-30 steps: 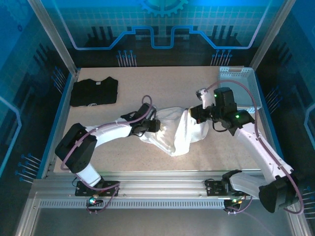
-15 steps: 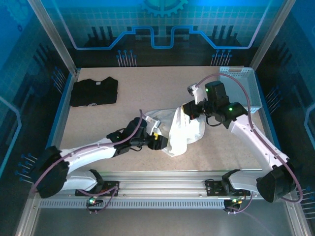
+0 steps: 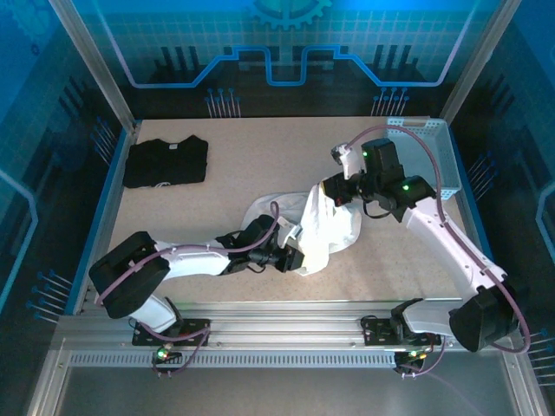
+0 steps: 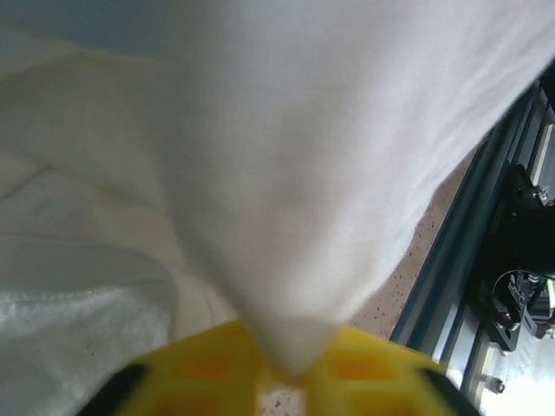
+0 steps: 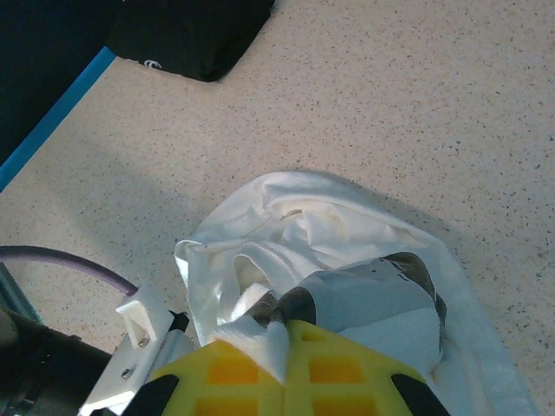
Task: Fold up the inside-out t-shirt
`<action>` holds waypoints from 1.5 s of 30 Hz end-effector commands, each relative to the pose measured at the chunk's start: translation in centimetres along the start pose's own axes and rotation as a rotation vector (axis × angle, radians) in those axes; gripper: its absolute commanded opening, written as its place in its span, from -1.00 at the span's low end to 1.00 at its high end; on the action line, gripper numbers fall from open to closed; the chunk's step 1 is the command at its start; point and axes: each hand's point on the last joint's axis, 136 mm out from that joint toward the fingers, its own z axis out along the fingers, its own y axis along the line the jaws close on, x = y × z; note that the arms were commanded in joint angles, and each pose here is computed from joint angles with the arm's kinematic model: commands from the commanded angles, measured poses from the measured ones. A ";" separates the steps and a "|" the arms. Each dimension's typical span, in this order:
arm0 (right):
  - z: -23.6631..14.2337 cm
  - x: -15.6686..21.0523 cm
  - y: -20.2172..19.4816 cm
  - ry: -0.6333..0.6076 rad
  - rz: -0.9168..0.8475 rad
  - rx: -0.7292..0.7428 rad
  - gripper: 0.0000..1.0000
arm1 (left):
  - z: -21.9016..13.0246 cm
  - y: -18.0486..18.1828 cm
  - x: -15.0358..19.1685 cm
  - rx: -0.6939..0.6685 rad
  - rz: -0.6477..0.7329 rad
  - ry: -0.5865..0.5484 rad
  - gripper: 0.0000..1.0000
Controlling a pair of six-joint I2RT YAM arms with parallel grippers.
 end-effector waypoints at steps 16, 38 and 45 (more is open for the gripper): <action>3.4 3.6 -2.6 0.119 -0.057 0.266 0.15 | -13.4 2.2 -8.0 -0.069 -0.083 -0.372 -1.00; 6.9 5.3 -5.9 0.042 0.021 0.324 -0.77 | -17.1 2.3 -9.9 -0.147 -0.068 -0.484 -1.00; -4.4 -5.2 0.0 -0.345 -0.069 0.149 -0.97 | -26.3 1.0 -18.7 -0.196 -0.080 -0.789 -1.00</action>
